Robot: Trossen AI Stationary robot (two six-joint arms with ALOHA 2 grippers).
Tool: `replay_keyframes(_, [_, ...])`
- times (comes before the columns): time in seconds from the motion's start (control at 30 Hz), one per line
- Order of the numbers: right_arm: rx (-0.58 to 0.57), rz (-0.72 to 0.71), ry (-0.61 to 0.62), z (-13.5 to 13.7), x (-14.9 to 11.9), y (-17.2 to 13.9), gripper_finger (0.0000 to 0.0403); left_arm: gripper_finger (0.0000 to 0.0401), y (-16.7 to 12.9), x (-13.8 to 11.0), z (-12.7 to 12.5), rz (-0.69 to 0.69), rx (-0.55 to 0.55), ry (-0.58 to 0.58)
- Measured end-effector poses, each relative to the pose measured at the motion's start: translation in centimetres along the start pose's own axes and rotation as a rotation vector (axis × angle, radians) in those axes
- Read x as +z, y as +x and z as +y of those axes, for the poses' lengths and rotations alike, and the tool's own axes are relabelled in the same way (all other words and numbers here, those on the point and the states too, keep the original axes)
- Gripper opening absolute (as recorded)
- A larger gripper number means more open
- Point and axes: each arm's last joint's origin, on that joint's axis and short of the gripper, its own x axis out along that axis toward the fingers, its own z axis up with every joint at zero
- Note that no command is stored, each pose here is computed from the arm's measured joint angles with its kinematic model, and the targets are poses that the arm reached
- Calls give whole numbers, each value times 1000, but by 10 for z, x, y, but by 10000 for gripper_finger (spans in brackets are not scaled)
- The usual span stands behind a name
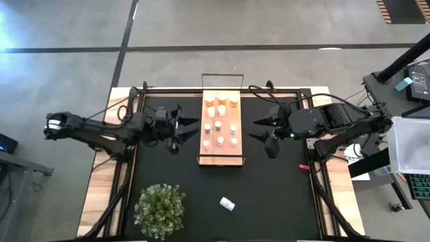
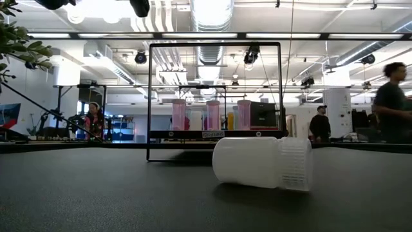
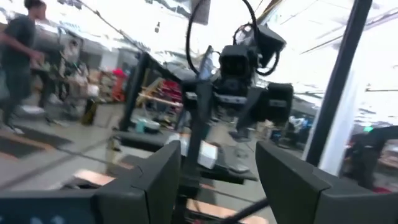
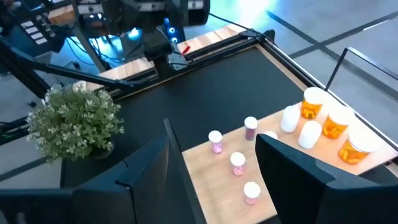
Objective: Pick and place medicine bottles onto shelf by color
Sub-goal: Put the white pill bottle on the shelf aligned with the other white pill bottle
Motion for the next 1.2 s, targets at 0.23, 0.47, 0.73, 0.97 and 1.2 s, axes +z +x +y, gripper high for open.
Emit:
replay_keyframes(0.23, [4, -8, 6, 3, 1, 6, 233, 192, 4, -10, -13, 6, -61, -55])
replay_keyframes(0.47, [26, -19, 13, 14, 2, 27, 233, 192, 9, -14, -25, -85, -128, -88])
replay_keyframes(0.73, [372, 106, -215, 33, 4, 35, 233, 192, 10, -24, -43, -112, -202, -129])
replay_keyframes(0.97, [590, 88, -691, 57, -10, 36, 224, 192, 4, -22, -63, -115, -281, -171])
replay_keyframes(1.2, [603, 117, -705, 70, -15, 41, 207, 192, 1, -15, -80, -139, -337, -208])
